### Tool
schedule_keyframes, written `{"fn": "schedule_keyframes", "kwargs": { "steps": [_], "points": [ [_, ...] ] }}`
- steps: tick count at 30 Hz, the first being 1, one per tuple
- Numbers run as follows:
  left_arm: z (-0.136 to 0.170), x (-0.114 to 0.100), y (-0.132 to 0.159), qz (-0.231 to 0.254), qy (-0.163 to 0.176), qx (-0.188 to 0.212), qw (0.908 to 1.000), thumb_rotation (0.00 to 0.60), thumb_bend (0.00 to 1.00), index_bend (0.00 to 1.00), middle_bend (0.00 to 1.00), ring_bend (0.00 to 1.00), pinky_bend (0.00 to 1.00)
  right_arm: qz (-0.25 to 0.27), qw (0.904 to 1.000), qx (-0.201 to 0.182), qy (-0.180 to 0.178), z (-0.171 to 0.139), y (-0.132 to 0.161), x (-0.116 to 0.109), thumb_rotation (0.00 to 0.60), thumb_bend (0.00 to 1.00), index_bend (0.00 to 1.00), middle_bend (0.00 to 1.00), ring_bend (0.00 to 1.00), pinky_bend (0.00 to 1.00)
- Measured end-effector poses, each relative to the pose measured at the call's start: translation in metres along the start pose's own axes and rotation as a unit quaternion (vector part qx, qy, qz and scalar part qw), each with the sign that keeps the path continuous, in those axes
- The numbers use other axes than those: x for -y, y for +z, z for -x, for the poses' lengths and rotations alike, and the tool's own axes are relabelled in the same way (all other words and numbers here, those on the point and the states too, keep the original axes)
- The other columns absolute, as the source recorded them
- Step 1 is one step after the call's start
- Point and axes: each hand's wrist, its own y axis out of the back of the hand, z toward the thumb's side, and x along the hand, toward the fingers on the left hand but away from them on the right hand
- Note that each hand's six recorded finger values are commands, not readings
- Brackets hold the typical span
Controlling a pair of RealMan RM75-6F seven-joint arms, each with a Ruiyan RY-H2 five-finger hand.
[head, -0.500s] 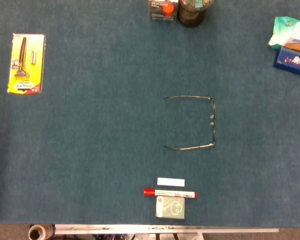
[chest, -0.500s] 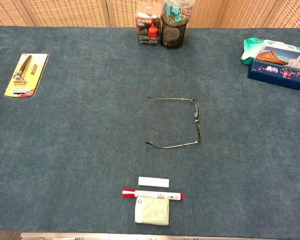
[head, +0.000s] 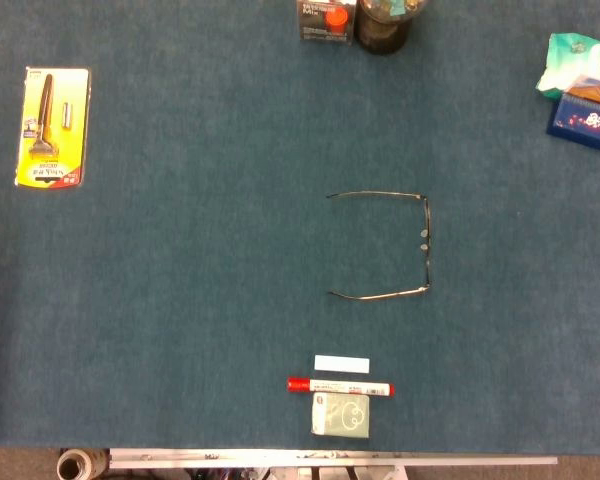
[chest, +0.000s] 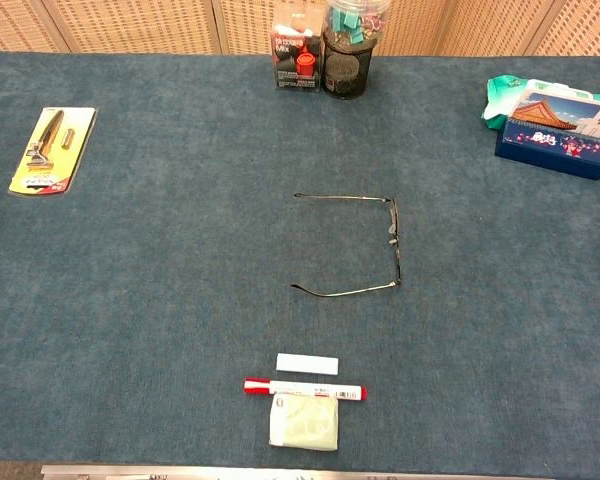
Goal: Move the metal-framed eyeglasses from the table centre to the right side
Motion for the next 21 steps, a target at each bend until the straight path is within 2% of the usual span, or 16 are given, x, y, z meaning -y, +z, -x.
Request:
{"fn": "schedule_keyframes", "kwargs": {
  "steps": [13,16,21],
  "points": [
    [-0.001,-0.001,0.001,0.008,0.0,0.005,1.0,0.6,0.27,0.5,0.44,0.35,0.44,-0.006,0.9993,-0.034,0.012,-0.005,0.009,0.003,0.6,0.24,0.46,0.38,0.22,0.36],
    [-0.003,0.0,-0.001,0.008,-0.004,0.001,1.0,0.6,0.27,0.5,0.44,0.35,0.44,-0.019,0.9978,-0.061,0.018,-0.004,0.016,0.003,0.6,0.25,0.45,0.36,0.22,0.39],
    [-0.002,-0.003,-0.001,0.012,0.002,0.004,0.9999,0.6,0.27,0.5,0.44,0.35,0.44,-0.044,0.9894,-0.137,0.02,0.006,0.043,-0.001,0.6,0.25,0.45,0.36,0.22,0.39]
  ]
}}
